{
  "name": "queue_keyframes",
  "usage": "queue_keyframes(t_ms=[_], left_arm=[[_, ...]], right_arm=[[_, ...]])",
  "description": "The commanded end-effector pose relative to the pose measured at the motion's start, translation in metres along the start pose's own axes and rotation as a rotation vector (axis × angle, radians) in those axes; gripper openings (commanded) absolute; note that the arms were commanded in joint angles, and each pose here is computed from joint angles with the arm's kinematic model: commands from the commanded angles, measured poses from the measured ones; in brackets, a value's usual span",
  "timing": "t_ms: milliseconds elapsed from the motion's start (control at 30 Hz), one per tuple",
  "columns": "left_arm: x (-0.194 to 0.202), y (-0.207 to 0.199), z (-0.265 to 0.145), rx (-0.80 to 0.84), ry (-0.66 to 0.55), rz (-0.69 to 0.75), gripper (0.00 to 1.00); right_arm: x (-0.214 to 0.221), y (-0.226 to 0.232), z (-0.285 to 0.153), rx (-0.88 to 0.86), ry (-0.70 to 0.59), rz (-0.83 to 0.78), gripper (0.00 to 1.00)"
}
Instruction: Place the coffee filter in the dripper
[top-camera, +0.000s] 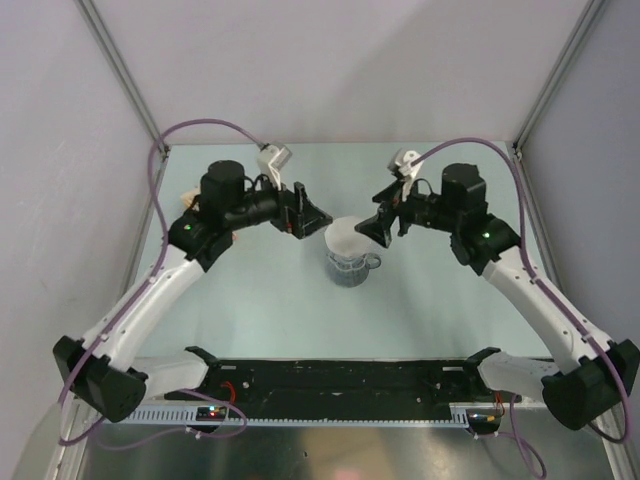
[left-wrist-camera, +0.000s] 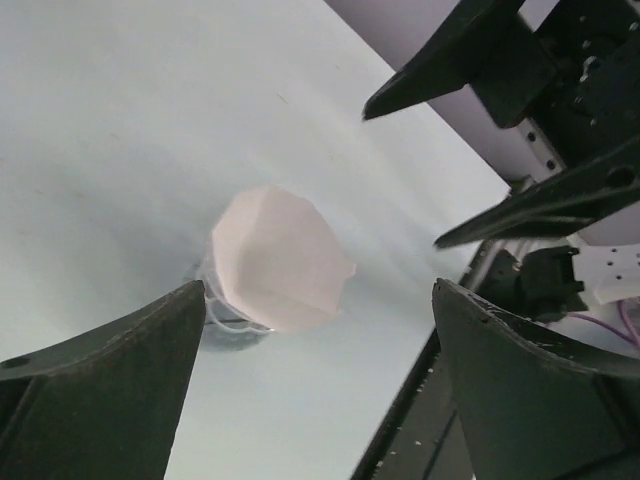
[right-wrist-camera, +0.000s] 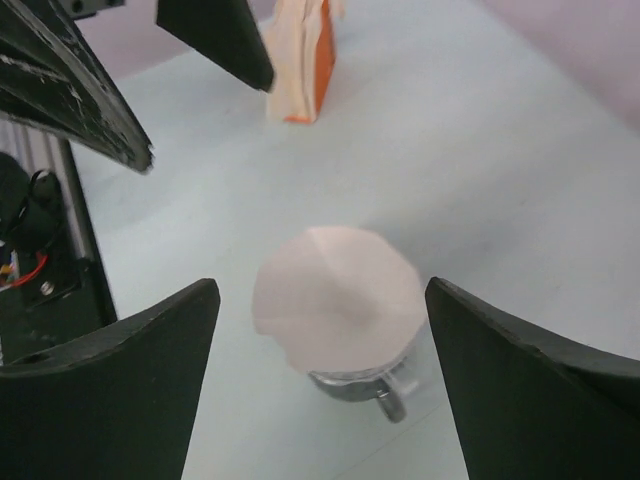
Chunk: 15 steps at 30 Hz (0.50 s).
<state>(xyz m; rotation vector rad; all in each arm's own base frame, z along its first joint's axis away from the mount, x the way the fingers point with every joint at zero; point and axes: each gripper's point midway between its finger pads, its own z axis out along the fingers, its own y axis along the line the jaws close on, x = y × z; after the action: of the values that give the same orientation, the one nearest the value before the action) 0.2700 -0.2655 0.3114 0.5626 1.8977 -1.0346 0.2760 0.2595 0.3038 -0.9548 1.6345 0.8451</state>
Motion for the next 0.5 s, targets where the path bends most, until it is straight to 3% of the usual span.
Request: queue_keyframes(t_ms=[0, 233, 367, 467], left_arm=[[-0.034, 0.018, -0.038, -0.146, -0.049, 0.165, 0.99], [-0.05, 0.072, -0.089, -0.358, 0.017, 0.13, 1.0], [-0.003, 0.141, -0.11, -0.58, 0.17, -0.008, 1.0], [0.029, 0.17, -0.119, -0.699, 0.253, -0.052, 1.0]], right_arm=[[-0.071, -0.007, -0.037, 0.093, -0.209, -0.096, 0.94], [-0.063, -0.055, -0.102, 0.365, -0.216, -0.007, 0.99], [-0.001, -0.103, -0.138, 0.565, -0.106, 0.153, 0.99], [0.049, -0.126, -0.151, 0.639, -0.025, 0.273, 0.99]])
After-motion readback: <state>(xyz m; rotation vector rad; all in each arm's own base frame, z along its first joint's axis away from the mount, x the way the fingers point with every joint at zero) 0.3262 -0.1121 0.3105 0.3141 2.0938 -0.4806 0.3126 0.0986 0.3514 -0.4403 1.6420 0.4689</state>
